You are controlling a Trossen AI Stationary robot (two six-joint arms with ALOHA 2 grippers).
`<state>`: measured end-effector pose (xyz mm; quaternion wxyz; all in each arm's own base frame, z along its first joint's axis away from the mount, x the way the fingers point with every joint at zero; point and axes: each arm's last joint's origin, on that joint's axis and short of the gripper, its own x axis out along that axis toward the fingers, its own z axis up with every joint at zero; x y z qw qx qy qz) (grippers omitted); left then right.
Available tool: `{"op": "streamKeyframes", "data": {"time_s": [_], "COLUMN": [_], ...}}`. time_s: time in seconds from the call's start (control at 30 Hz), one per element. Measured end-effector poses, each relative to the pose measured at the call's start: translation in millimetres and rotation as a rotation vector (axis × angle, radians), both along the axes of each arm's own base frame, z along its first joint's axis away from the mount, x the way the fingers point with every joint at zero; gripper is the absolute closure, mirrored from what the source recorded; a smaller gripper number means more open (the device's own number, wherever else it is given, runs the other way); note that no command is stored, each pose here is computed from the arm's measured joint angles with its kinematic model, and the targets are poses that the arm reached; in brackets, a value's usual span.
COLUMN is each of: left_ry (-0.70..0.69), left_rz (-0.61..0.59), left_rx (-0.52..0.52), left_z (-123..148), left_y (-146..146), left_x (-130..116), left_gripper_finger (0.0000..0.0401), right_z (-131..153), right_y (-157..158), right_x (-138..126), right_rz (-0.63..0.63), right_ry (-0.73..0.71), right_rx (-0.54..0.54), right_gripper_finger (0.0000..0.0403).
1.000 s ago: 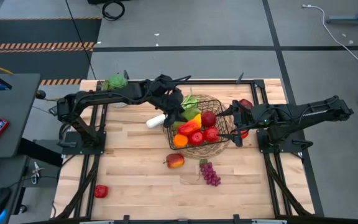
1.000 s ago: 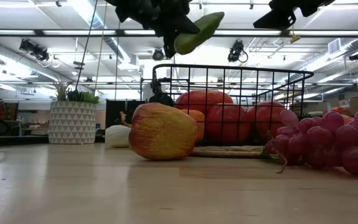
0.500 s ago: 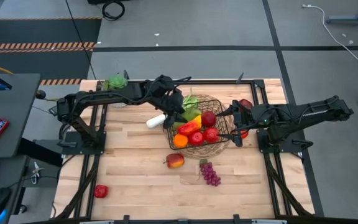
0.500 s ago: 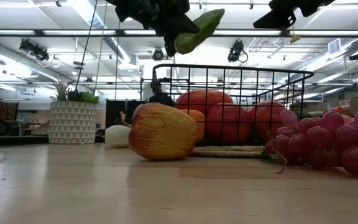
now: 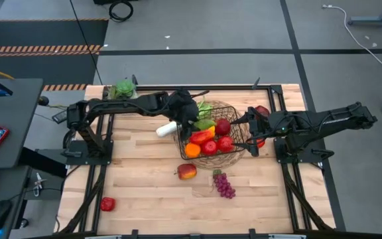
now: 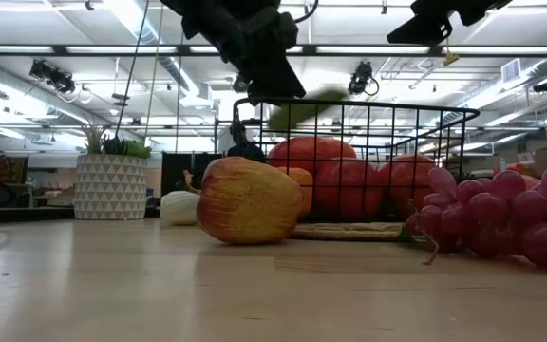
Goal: Build produce basket
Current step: Put the cucumber into the wire basket, then put the apple into the wire basket
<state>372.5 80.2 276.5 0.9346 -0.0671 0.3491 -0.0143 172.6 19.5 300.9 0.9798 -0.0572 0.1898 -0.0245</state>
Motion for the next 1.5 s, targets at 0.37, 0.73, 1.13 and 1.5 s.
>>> {"op": "streamKeyframes", "data": {"time_s": [0.37,0.73,1.13,1.5], "left_ry": [0.086,0.168,0.158,0.166], "left_rz": [0.108,-0.002,-0.359,-0.252], "left_rx": [0.083,0.174,0.375,0.205], "left_z": [-10.7,10.2,43.3,42.2], "left_y": [5.6,0.5,-110.1,-178.9], "left_x": [-0.6,-3.9,-11.4,-22.6], "left_gripper_finger": [0.0133,0.0083,0.0083,0.0083], "right_z": [-0.1,-0.1,-0.7,1.4], "right_y": [0.0,0.0,-0.1,0.0], "right_x": [0.0,0.0,-0.2,0.7], "right_rz": [0.0,0.0,0.003,0.001], "right_ry": [0.001,0.001,0.008,-0.016], "right_rx": [0.0,0.0,-0.008,-0.002], "right_gripper_finger": [0.0003,0.0003,0.0003,0.0003]}}
